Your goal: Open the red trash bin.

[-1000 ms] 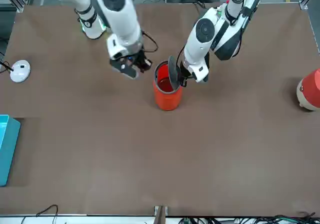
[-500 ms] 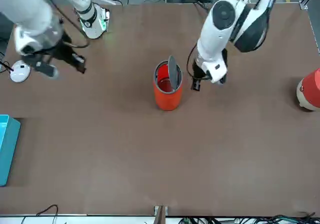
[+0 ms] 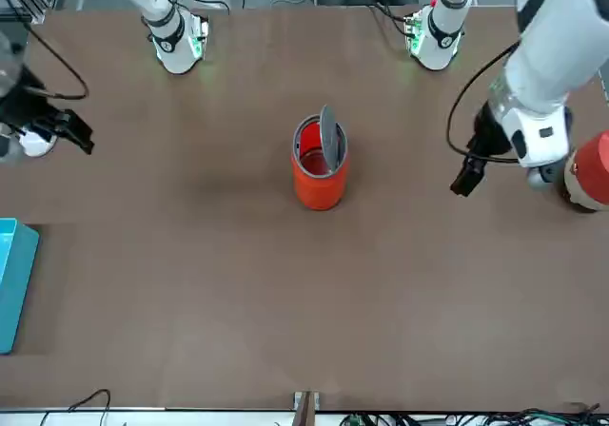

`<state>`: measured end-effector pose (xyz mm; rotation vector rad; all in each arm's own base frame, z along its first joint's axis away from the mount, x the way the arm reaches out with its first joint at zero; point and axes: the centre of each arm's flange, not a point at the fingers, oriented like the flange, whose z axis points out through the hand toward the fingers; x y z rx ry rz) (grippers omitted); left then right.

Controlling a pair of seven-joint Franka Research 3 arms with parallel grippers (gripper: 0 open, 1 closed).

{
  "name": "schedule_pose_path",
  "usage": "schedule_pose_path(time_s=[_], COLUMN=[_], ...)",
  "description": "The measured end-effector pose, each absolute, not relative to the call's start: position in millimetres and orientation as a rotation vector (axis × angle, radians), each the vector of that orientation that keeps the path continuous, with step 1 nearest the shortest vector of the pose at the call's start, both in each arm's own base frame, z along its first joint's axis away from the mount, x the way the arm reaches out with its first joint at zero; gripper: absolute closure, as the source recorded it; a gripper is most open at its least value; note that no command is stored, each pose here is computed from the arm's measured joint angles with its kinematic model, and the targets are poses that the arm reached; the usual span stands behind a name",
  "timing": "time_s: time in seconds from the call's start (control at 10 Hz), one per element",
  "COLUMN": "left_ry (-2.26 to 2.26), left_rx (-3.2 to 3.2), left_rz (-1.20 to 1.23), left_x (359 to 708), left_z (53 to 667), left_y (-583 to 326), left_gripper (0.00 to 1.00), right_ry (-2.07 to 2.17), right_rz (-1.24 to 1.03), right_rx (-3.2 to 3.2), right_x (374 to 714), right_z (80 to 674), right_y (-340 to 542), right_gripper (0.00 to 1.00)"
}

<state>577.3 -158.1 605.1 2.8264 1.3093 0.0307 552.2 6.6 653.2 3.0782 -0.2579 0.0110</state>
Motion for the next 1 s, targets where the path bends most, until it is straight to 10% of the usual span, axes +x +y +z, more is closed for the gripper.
schedule_pose_path(time_s=[1.0], left_ry=[-0.011], left_rx=[3.135], left_rz=[-0.102], left_x=[555.8], left_z=[645.9], left_y=[-60.9], left_gripper=[0.0], right_ry=[-0.049], right_rz=[0.005], right_rx=[3.1], right_x=[538.1], right_z=[663.0], right_y=[-58.0], right_gripper=[0.0])
